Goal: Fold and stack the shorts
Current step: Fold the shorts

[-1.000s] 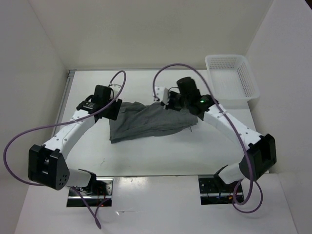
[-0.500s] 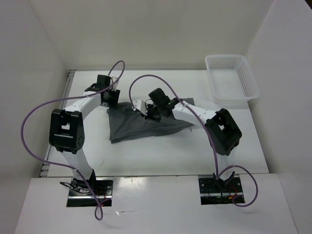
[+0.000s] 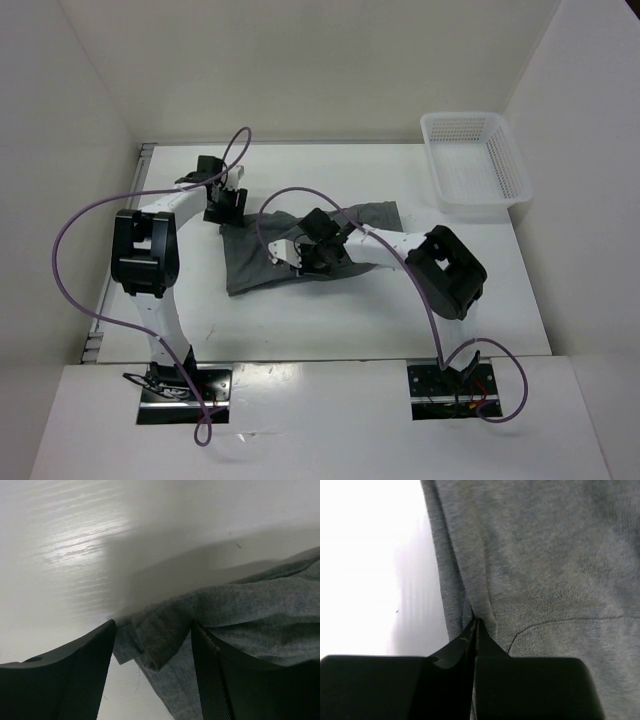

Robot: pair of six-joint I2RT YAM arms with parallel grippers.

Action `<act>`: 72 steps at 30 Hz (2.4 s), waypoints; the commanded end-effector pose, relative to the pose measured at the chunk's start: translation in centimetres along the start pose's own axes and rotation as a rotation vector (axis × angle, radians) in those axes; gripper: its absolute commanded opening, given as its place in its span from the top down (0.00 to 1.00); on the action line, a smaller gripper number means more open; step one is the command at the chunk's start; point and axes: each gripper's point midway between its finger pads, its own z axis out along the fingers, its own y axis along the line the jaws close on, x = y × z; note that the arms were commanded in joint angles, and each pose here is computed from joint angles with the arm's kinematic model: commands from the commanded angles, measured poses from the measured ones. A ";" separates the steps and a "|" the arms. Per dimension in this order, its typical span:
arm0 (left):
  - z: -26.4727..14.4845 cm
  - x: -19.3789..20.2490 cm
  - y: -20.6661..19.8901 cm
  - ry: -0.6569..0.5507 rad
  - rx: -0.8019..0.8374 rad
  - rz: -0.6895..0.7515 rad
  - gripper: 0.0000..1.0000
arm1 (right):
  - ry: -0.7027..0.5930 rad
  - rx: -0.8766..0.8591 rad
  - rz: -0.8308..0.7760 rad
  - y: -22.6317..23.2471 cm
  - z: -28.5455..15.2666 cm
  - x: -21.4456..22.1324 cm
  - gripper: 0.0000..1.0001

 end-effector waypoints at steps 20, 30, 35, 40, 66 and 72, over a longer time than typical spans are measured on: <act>-4.9 -2.0 1.9 -0.072 -0.099 -0.007 0.99 | 0.026 -0.096 -0.120 4.9 -2.6 -0.5 1.00; -5.6 0.4 0.1 -0.025 -0.044 0.006 0.87 | -0.360 0.337 0.284 -11.8 -12.3 -10.4 0.23; -5.3 0.6 0.1 -0.015 -0.044 0.006 0.87 | -0.280 0.485 0.469 -18.8 -13.3 -3.0 0.17; -5.4 0.9 0.1 -0.006 -0.043 0.005 0.87 | -0.151 0.478 0.492 -19.2 -12.8 3.6 0.17; -3.7 5.5 7.5 0.195 -0.237 -0.108 0.98 | 0.079 0.489 0.539 -19.3 -8.2 13.9 1.00; -2.6 2.8 4.6 0.120 -0.107 -0.085 0.70 | 0.062 0.483 0.525 -19.0 -8.4 12.9 0.53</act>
